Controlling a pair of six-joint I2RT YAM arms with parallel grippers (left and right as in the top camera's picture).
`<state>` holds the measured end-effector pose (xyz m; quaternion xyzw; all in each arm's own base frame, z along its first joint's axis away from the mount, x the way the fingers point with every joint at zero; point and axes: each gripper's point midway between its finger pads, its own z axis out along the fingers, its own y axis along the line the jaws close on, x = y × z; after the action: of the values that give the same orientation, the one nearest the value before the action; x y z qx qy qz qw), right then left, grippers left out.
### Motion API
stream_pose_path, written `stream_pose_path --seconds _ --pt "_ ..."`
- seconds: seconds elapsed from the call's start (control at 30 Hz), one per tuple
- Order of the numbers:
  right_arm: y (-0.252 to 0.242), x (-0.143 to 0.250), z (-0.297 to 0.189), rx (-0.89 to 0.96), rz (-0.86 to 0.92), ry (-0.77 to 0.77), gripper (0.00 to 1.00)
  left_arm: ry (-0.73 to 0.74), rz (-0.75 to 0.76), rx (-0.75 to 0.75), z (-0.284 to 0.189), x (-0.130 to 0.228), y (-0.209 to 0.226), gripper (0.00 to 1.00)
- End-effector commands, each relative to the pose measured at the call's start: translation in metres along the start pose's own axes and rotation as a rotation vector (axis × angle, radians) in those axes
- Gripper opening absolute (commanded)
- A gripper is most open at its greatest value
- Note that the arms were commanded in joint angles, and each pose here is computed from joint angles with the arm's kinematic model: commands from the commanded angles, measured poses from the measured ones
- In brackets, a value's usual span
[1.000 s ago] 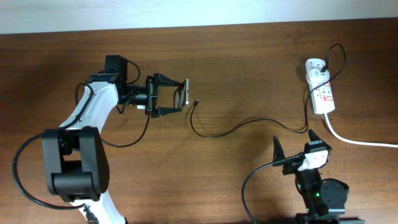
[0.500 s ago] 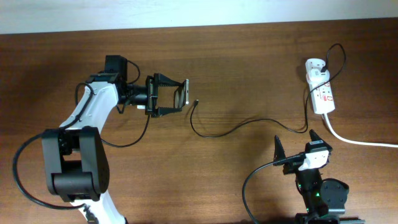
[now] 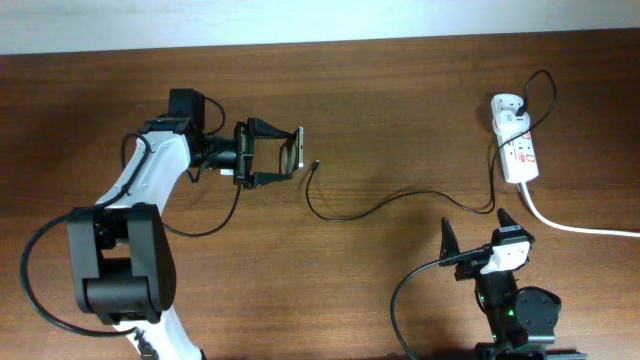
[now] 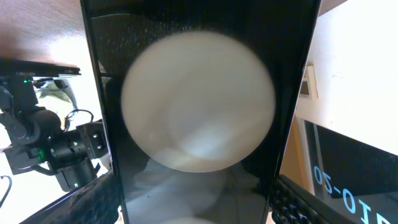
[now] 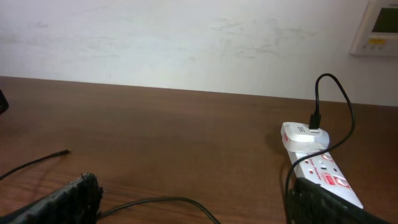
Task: Plug charger to phone and switch on socket
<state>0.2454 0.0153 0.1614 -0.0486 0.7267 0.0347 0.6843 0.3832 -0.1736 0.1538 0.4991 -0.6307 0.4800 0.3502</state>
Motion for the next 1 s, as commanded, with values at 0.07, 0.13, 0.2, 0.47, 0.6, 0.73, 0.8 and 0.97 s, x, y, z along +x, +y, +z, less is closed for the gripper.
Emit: stream_pose_path --seconds 0.07,0.13,0.2,0.47,0.6,0.73,0.8,0.97 --pt "0.001 -0.004 -0.001 -0.002 0.034 -0.009 0.99 0.022 0.027 0.011 -0.002 0.009 -0.008 0.17" --pt "0.001 -0.008 -0.001 -0.002 0.032 -0.024 0.99 -0.035 0.033 0.009 -0.002 0.000 -0.008 0.15" --pt "0.001 -0.022 -0.004 -0.003 0.054 -0.057 0.99 -0.087 0.046 0.010 -0.003 -0.009 -0.009 0.12" --pt "0.013 -0.089 0.008 -0.096 0.085 -0.012 0.99 -0.199 0.238 0.025 -0.006 -0.027 -0.021 0.02" --pt "0.040 -0.130 0.043 -0.305 0.126 0.118 0.99 -0.251 0.282 0.015 -0.008 -0.036 -0.022 0.04" --pt "0.063 -0.147 0.067 -0.486 0.243 0.357 0.99 -0.286 0.281 0.012 -0.009 -0.042 -0.022 0.04" --pt "0.066 -0.151 0.077 -0.518 0.296 0.454 0.99 -0.297 0.281 0.011 -0.010 -0.044 -0.022 0.04" --pt "0.075 -0.150 0.078 -0.586 0.341 0.504 0.98 -0.337 0.276 0.004 -0.011 -0.050 -0.021 0.01"
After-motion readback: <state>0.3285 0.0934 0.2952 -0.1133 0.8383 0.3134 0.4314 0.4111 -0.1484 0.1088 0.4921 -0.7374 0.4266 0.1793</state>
